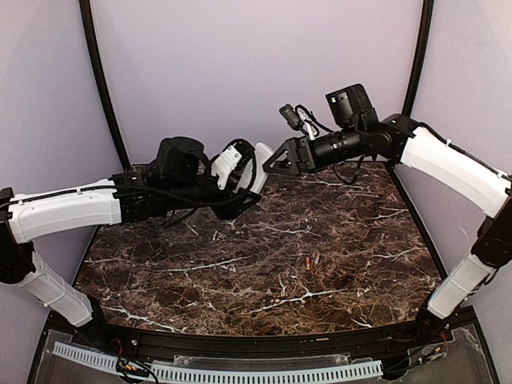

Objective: Load the batteries into the remote control
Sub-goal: Pass from the left arm to the right, then remove the battery cover from the remote control.

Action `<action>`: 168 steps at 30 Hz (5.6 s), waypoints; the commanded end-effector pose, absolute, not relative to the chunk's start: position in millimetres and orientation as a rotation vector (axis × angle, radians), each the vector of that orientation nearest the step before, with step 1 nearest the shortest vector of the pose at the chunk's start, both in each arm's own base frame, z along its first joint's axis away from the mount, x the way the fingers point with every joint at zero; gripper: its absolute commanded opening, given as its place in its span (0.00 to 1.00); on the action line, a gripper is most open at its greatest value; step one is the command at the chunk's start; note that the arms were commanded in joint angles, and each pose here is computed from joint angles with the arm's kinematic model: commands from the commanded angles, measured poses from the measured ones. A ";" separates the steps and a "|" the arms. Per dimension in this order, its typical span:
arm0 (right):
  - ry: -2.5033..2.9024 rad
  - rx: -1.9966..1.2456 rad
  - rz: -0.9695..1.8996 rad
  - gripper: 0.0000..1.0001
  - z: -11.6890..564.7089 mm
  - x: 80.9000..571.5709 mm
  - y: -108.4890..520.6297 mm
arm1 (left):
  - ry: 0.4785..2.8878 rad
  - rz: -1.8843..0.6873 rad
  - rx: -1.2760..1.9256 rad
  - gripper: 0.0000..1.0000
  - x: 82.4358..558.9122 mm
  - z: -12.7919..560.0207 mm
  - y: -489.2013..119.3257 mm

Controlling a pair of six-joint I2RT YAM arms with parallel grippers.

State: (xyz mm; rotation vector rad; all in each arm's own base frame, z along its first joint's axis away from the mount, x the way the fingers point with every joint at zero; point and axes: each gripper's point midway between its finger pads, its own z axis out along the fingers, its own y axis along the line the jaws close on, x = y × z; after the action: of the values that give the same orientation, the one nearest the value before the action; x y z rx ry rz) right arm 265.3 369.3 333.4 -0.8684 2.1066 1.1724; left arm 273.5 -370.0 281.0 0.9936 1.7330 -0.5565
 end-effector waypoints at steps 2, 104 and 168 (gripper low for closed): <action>2.134 -0.872 1.143 0.82 329.3 267.5 373.6 | 1.761 -0.426 1.070 0.36 275.9 269.2 -374.3; 1.768 -0.604 1.615 0.00 298.1 256.6 333.8 | 1.930 -1.274 0.362 0.24 296.5 249.1 -388.6; 1.835 -0.511 1.556 0.00 285.2 275.8 312.8 | 1.845 -1.345 0.351 0.03 295.6 269.6 -382.9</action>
State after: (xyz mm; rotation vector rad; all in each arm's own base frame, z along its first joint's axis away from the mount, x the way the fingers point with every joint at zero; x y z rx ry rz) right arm 279.5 316.6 259.4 -0.4642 1.9249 1.5532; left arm 294.3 -387.8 257.0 0.3473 1.8857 -1.3488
